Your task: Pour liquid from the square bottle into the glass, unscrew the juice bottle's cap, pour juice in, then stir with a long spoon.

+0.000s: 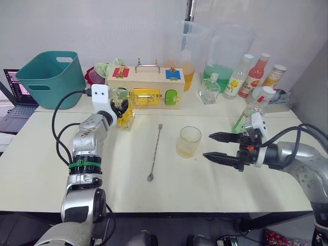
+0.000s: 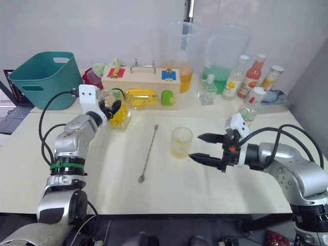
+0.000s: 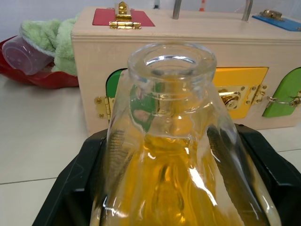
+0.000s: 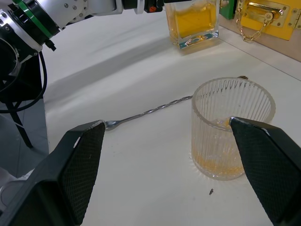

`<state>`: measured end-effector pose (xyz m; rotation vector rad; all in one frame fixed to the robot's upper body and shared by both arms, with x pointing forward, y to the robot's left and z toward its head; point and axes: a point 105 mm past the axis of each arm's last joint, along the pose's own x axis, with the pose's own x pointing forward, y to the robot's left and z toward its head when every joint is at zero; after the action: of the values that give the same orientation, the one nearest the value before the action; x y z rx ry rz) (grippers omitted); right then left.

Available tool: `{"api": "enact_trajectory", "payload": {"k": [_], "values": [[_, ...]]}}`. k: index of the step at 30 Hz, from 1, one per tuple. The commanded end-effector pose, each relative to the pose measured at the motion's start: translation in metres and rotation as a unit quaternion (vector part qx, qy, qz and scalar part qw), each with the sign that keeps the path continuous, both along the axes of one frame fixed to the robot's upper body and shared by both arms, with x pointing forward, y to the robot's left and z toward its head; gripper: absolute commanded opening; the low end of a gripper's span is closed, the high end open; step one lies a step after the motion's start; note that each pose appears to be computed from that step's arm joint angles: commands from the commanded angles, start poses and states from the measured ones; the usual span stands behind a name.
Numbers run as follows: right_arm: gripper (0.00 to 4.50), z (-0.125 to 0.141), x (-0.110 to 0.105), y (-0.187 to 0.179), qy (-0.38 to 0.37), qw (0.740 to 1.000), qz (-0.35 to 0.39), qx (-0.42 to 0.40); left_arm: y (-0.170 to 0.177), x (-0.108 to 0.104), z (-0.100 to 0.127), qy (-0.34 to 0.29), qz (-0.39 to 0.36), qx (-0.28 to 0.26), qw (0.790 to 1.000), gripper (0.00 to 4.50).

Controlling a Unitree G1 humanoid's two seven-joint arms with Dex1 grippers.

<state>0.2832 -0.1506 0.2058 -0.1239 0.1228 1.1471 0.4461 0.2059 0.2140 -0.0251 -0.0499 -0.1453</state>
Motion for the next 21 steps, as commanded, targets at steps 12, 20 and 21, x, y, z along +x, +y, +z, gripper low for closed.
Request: {"api": "enact_trajectory", "payload": {"k": [12,20,21], "values": [[4.50,0.010,-0.005,0.002,-0.024,1.000,0.002,0.013,0.011,-0.011,0.010,-0.055,0.004,0.030,0.998,4.14],[4.50,0.012,-0.004,0.002,-0.024,1.000,0.005,0.012,0.012,-0.018,0.049,-0.112,-0.002,0.030,0.993,4.48],[4.50,0.012,-0.004,0.001,-0.024,1.000,0.004,0.013,0.013,-0.022,0.062,-0.130,-0.004,0.028,0.991,4.48]]}}
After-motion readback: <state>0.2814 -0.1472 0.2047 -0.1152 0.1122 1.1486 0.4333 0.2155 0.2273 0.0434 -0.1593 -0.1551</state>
